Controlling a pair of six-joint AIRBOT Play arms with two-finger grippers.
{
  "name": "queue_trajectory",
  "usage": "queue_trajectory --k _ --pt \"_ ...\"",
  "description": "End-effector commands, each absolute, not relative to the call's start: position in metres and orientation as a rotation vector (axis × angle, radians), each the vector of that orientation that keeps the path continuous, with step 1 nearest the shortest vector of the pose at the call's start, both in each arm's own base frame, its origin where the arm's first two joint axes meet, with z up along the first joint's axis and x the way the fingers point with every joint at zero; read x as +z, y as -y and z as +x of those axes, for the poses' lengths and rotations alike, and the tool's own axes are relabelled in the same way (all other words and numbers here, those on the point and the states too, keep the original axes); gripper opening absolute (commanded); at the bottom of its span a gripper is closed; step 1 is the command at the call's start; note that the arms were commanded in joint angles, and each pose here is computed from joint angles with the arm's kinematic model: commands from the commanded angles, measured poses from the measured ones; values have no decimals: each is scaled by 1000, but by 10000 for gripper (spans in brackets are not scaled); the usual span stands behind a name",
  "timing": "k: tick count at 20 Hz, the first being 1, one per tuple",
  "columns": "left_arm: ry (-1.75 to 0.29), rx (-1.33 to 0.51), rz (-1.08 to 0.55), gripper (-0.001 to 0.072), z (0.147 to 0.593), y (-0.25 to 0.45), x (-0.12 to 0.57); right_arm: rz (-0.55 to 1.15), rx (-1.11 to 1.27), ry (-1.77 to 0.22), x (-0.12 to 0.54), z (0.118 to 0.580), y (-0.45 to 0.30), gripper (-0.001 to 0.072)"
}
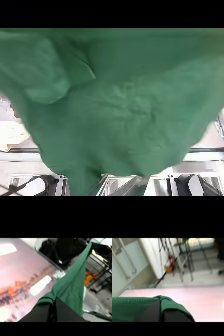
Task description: Fold the shirts.
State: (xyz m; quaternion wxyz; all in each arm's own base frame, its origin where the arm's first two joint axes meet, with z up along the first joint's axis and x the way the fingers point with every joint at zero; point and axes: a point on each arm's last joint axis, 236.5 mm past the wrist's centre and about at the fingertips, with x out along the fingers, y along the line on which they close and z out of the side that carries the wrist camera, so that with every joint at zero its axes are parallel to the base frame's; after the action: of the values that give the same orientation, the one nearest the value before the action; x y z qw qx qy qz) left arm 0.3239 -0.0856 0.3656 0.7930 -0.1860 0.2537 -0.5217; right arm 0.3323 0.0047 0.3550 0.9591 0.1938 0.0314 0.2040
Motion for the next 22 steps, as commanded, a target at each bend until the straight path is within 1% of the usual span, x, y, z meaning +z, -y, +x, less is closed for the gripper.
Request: queue_trajectory --k 1,5,7,8,9,11,14,17,19,22 --pt "-919 -1107 -426 37 391 113 241 602 436 -314 239 382 3 21" --pt "-1207 -1044 -555 36 447 123 100 740 395 -539 111 437 3 21" --pt "-1261 -1000 -655 19 468 117 48 813 363 -591 59 462 4 21" --pt "-1257 -957 -694 18 481 111 29 862 353 -597 38 473 6 21" --pt "-1238 -911 -717 17 496 104 13 907 349 -595 24 484 9 21" --pt "-1204 -867 -726 18 519 97 3 970 350 -588 9 504 16 21" --pt "-1162 -864 -689 18 542 104 7 966 363 -578 6 524 24 20" --pt "-1192 -870 -701 17 538 114 -2 954 402 -587 9 520 24 21" --pt "-1253 -887 -727 16 522 116 -12 926 501 -642 9 501 12 21" --pt "-1355 -962 -739 10 491 114 -13 857 654 -774 0 461 -8 21"
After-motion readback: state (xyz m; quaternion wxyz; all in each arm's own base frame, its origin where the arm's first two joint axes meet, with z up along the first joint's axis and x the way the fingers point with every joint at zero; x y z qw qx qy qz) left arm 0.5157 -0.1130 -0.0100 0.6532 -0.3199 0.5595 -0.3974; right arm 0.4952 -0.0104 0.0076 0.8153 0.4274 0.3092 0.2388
